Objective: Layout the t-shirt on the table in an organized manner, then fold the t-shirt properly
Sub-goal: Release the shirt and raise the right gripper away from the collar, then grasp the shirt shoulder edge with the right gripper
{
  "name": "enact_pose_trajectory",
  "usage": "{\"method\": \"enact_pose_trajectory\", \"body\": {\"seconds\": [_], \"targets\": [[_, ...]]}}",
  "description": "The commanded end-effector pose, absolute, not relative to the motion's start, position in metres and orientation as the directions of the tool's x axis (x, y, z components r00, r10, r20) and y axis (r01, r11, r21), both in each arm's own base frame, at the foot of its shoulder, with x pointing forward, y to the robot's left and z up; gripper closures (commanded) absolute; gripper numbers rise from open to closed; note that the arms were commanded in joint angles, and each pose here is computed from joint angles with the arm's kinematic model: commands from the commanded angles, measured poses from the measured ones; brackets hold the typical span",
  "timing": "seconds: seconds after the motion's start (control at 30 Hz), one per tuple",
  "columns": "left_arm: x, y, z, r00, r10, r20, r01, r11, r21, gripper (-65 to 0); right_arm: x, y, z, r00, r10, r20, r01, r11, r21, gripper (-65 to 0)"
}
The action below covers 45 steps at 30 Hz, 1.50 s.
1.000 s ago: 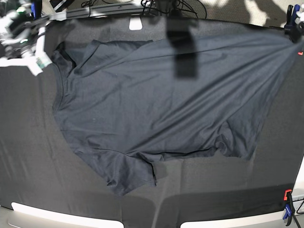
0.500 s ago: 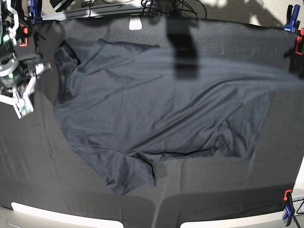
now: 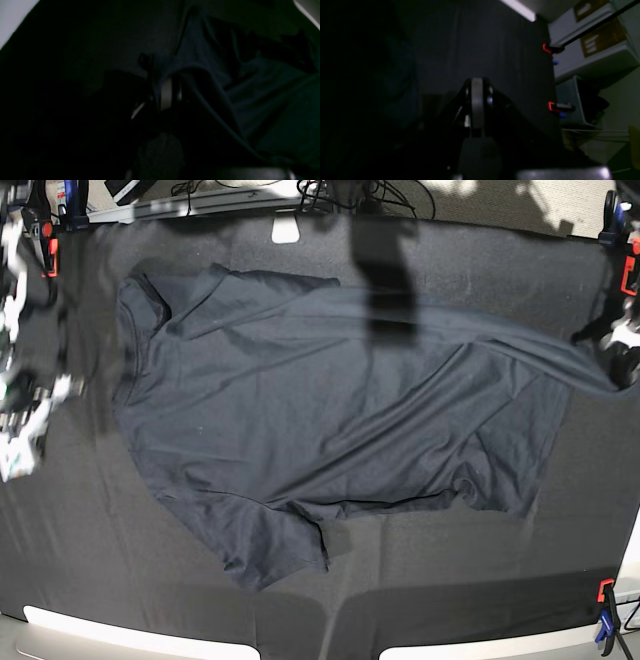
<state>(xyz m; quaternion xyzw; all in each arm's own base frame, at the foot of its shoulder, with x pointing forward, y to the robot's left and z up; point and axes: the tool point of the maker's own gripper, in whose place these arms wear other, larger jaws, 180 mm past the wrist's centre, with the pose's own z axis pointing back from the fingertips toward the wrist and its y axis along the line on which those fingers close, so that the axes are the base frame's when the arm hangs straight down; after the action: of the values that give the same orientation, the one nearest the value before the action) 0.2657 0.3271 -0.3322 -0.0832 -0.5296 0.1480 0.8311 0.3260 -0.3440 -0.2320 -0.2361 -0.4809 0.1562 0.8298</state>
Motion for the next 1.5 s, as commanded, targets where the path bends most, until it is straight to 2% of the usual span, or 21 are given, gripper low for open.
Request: {"method": "enact_pose_trajectory", "body": {"seconds": [0.0, 0.1, 0.2, 0.27, 0.4, 0.47, 0.57, 0.77, 0.93, 1.03, 1.1, 1.2, 1.37, 1.47], "targets": [[0.274, 0.333, -0.315, 0.349, 0.316, 0.882, -0.146, 0.948, -0.283, 0.0, 0.333, -0.347, -0.213, 0.447, 0.514, 0.732, -0.015, 0.823, -0.568, 0.0], [0.277, 0.332, -0.315, 0.354, 0.318, 0.88, -0.145, 0.948, -0.285, 0.0, 0.332, -0.334, -0.219, 0.442, 0.566, 0.696, -0.112, 0.805, -0.583, 0.0], [0.276, 0.332, -0.315, 0.357, 0.318, 0.879, -0.145, 0.948, -0.284, 0.0, 0.318, -0.296, -0.228, 0.414, 0.641, 0.647, -0.299, 0.767, -0.568, 0.0], [0.276, 0.332, -0.315, 0.357, 0.318, 0.878, -0.145, 0.948, -0.284, 0.0, 0.301, -0.257, -0.228, 0.336, 0.7, 0.63, -0.443, 0.708, -0.55, 0.0], [0.276, 0.334, -0.317, 0.368, 0.302, 0.88, -0.15, 0.953, -0.264, 0.0, 0.26, -0.198, -0.22, 0.185, 0.776, 0.602, -0.599, 0.575, -0.557, 0.0], [0.275, 0.335, -0.319, 0.375, 0.292, 0.88, -0.153, 0.956, -0.251, 0.0, 0.239, -0.185, -0.225, 0.146, 0.814, 0.563, -0.665, 0.502, -0.553, 0.0], [0.275, 0.335, -0.319, 0.378, 0.288, 0.88, -0.154, 0.957, -0.247, 0.0, 0.217, -0.187, -0.243, 0.161, 0.849, 0.503, -0.738, 0.442, -0.51, 0.0], [0.275, 0.335, -0.318, 0.373, 0.289, 0.882, -0.153, 0.956, -0.249, 0.0, 0.197, -0.196, -0.265, 0.135, 0.918, 0.373, -0.796, 0.325, -0.511, 0.0], [0.275, 0.335, -0.319, 0.375, 0.29, 0.88, -0.154, 0.956, -0.25, 0.0, 0.187, -0.187, -0.283, 0.095, 0.934, 0.344, -0.829, 0.266, -0.492, 0.0], [0.274, 0.335, -0.319, 0.378, 0.29, 0.879, -0.154, 0.956, -0.25, 0.0, 0.181, -0.19, -0.304, 0.101, 0.947, 0.305, -0.854, 0.24, -0.462, -19.9], [0.274, 0.335, -0.319, 0.379, 0.29, 0.879, -0.154, 0.956, -0.249, 0.0, 0.176, -0.19, -0.316, 0.102, 0.951, 0.291, -0.87, 0.227, -0.437, -26.2], [0.274, 0.335, -0.319, 0.379, 0.29, 0.879, -0.154, 0.956, -0.249, 0.0, 0.176, -0.186, -0.328, 0.047, 0.965, 0.257, -0.877, 0.163, -0.453, -26.3], [0.274, 0.335, -0.32, 0.379, 0.29, 0.879, -0.154, 0.956, -0.249, 0.0, 0.186, -0.171, -0.338, -0.129, 0.974, 0.188, -0.849, -0.011, -0.528, -26.3], [0.274, 0.335, -0.32, 0.379, 0.29, 0.879, -0.154, 0.956, -0.249, 0.0, 0.189, -0.164, -0.346, -0.173, 0.971, 0.167, -0.846, -0.059, -0.531, -24.4]]}}
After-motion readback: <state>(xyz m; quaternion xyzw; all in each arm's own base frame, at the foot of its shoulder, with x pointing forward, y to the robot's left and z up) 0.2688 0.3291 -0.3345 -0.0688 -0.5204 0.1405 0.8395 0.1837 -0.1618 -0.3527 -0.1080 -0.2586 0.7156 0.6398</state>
